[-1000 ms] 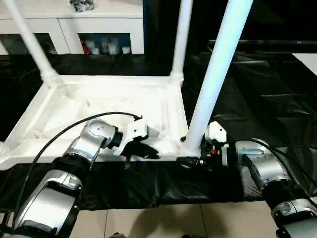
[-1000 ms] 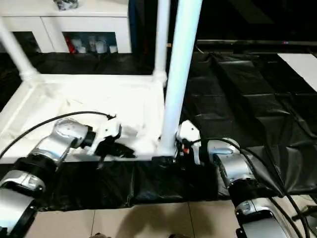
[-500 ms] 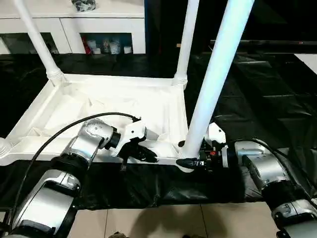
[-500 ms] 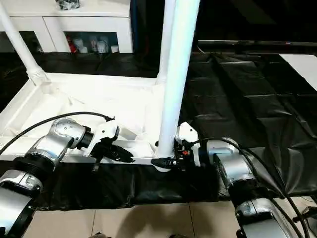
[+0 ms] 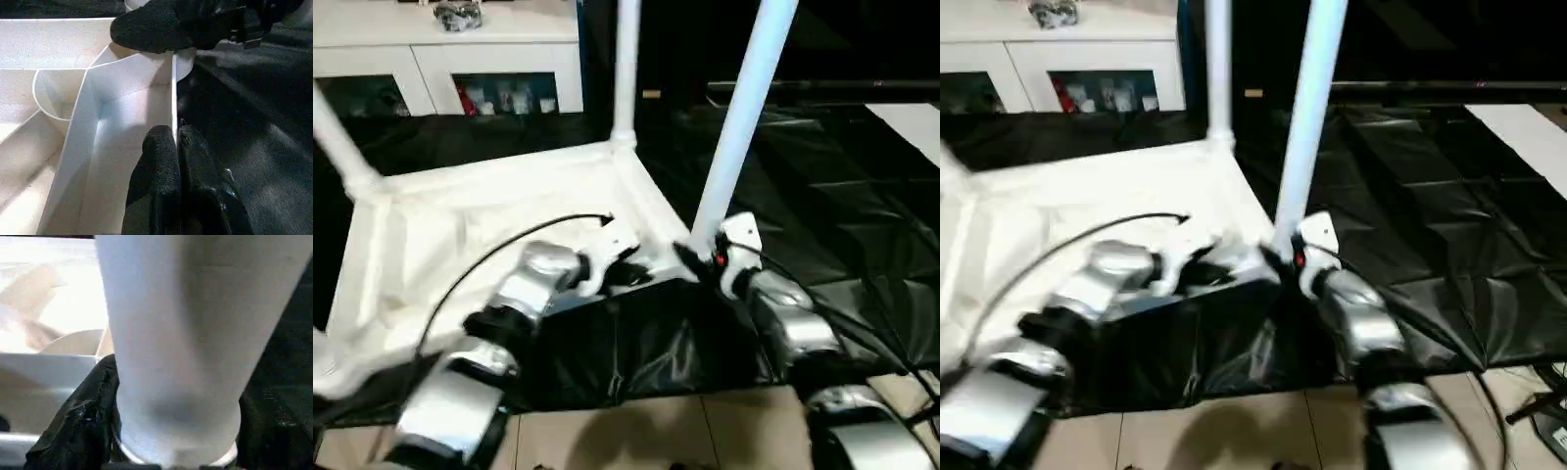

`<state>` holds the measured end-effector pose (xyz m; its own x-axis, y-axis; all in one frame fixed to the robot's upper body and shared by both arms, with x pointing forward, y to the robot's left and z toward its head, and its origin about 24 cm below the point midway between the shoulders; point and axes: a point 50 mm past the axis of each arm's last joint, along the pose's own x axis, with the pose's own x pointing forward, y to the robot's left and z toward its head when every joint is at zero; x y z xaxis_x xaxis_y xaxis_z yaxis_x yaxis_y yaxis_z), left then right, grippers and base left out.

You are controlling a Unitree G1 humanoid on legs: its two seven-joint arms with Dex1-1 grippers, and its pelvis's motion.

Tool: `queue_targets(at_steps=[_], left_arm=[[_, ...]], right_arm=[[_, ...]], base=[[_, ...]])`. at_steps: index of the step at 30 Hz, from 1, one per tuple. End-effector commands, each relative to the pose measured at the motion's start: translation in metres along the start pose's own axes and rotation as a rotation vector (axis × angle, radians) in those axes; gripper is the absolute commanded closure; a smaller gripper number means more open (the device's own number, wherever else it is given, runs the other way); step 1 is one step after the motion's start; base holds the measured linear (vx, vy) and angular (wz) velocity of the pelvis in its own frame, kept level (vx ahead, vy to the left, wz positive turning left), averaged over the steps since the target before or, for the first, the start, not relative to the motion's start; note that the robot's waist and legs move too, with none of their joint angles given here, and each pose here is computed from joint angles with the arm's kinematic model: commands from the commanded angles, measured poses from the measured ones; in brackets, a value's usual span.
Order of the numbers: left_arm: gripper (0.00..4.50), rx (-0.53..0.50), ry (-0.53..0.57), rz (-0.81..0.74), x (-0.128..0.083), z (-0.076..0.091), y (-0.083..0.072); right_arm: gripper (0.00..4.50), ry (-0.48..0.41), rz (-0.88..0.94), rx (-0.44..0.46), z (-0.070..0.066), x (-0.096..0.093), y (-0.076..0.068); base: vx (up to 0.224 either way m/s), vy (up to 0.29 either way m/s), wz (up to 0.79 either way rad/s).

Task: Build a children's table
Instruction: Rotate leg to tighten

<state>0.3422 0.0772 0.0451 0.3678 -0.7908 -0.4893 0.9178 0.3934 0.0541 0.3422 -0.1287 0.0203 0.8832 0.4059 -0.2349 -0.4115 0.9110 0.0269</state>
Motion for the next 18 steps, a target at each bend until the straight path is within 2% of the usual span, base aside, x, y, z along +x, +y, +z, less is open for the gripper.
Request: queue_targets(at_steps=[1, 2, 4, 7, 11, 12, 18], left_arm=[[4.5, 0.034, -0.057, -0.064, 0.017, 0.02, -0.013], [4.5, 0.036, -0.056, -0.066, 0.017, 0.02, -0.013], [4.5, 0.051, -0.057, -0.074, 0.013, 0.019, -0.011], [4.5, 0.101, -0.072, -0.091, 0.003, 0.017, -0.007], [4.5, 0.118, -0.076, -0.113, -0.003, 0.016, -0.005], [4.5, 0.138, -0.061, -0.18, -0.012, 0.012, -0.004], [4.5, 0.18, -0.012, -0.266, -0.028, 0.002, 0.0]], right_arm=[[1.06, 0.059, 0.102, 0.004, -0.014, 0.007, 0.029], [1.06, 0.05, 0.107, 0.011, -0.013, 0.007, 0.029], [0.77, 0.036, 0.127, 0.025, -0.009, 0.007, 0.026], [0.64, 0.028, 0.181, -0.049, -0.005, 0.002, 0.016], [0.64, 0.039, 0.246, -0.086, -0.005, -0.003, 0.009], [0.64, 0.045, 0.34, -0.113, -0.004, -0.009, 0.005], [0.64, 0.067, 0.611, -0.159, -0.003, -0.026, 0.005]], base=[[0.0, 0.0, 0.0], [0.0, 0.0, 0.0], [0.0, 0.0, 0.0], [0.0, 0.0, 0.0], [0.0, 0.0, 0.0], [0.0, 0.0, 0.0], [0.0, 0.0, 0.0]])
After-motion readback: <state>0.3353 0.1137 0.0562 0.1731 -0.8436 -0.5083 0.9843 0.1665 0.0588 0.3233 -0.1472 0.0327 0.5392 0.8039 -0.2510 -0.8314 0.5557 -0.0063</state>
